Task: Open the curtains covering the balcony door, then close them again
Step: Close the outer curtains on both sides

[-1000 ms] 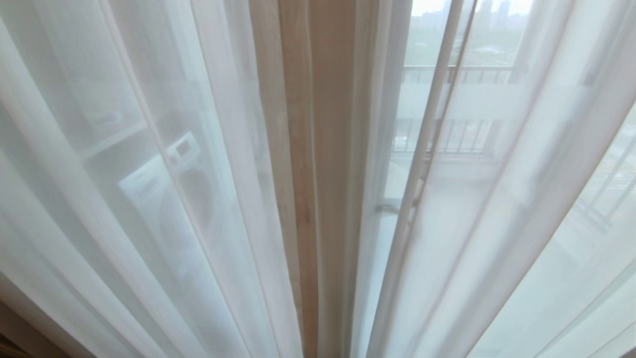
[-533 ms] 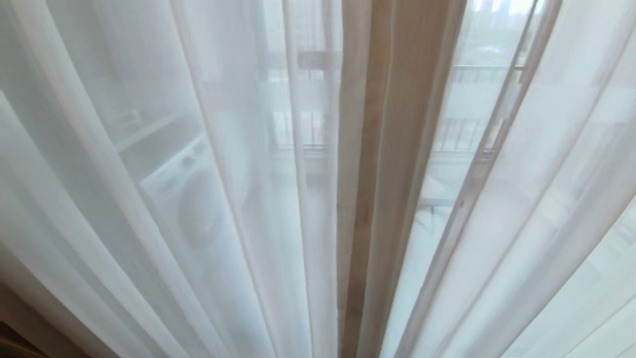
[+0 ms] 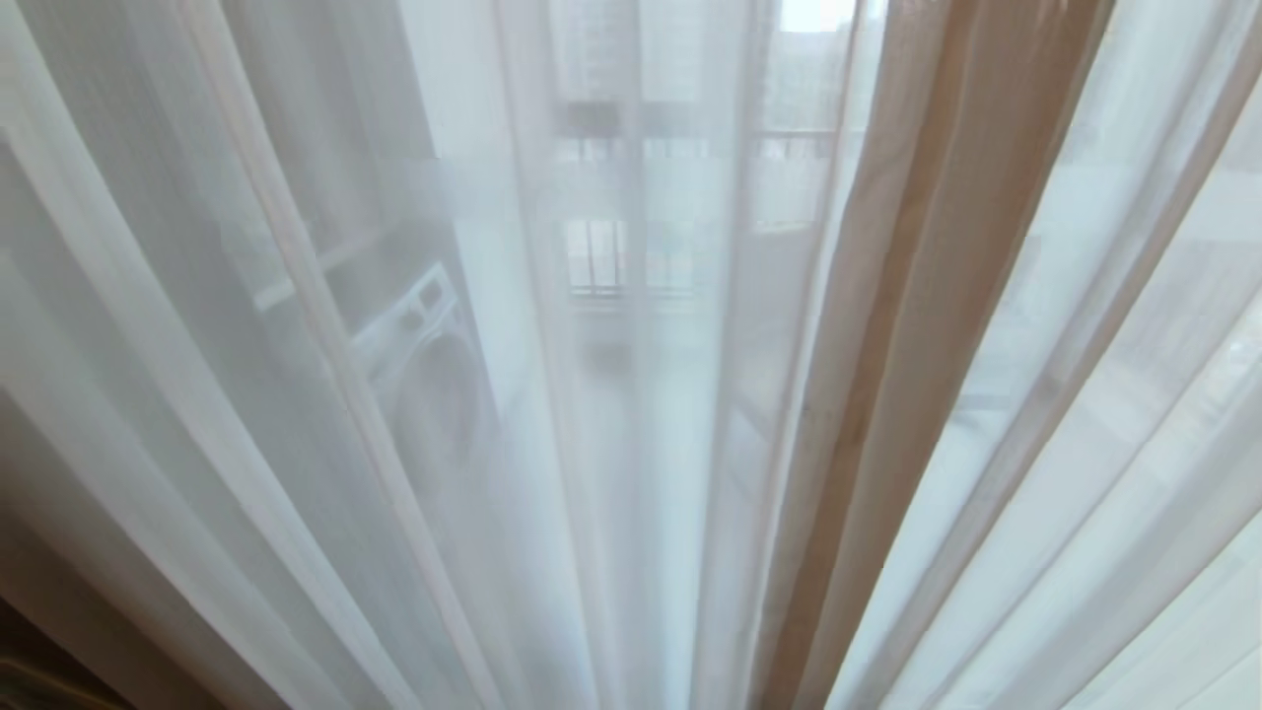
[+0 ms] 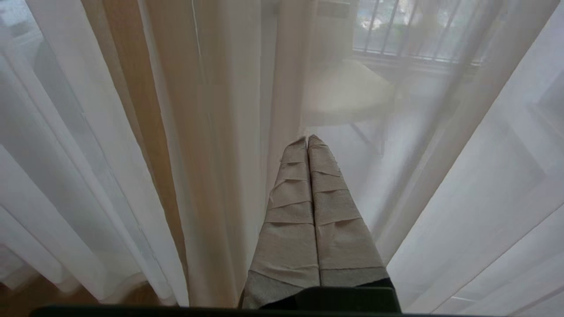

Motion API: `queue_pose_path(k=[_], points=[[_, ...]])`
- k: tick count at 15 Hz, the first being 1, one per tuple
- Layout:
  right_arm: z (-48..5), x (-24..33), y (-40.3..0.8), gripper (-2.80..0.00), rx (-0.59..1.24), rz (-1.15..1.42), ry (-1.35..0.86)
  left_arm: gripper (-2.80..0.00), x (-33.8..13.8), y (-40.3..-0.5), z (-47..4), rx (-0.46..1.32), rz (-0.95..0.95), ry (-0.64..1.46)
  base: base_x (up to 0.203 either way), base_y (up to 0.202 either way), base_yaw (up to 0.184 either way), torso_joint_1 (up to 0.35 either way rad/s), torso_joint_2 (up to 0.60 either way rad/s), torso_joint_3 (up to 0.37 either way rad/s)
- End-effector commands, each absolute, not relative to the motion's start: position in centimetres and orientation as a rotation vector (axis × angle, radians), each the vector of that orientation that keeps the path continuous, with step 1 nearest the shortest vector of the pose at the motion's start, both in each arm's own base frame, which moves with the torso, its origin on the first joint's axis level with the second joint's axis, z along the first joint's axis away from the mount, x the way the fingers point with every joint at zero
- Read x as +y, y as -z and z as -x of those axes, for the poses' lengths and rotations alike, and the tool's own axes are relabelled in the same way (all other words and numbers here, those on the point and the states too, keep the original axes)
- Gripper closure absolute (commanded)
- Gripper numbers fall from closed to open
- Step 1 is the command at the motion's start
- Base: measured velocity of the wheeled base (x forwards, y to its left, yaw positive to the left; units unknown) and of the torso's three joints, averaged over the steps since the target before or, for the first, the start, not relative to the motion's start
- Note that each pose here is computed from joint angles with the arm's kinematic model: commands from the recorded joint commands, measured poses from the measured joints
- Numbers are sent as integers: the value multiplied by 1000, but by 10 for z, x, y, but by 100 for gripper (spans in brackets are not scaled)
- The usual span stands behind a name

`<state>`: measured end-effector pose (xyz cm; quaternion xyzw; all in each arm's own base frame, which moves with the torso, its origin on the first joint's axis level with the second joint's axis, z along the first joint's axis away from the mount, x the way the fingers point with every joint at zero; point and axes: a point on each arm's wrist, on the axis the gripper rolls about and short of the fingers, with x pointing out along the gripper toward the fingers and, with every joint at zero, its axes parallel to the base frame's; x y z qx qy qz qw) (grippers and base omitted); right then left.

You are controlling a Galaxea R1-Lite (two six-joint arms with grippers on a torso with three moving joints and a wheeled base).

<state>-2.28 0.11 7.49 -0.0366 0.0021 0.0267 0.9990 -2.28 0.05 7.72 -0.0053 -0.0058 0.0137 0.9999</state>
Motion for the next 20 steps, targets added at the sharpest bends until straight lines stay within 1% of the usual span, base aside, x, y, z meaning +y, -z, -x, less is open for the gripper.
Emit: queue_pose_path(k=[1,20], points=[[23,1,-75,0,3,73,-55,0,1,-77,23,-12,12,-28,0,192,0,-2,2,-2],[23,1,-75,0,4,73,-54,0,1,-77,23,-11,11,-28,0,191,0,3,2,1]])
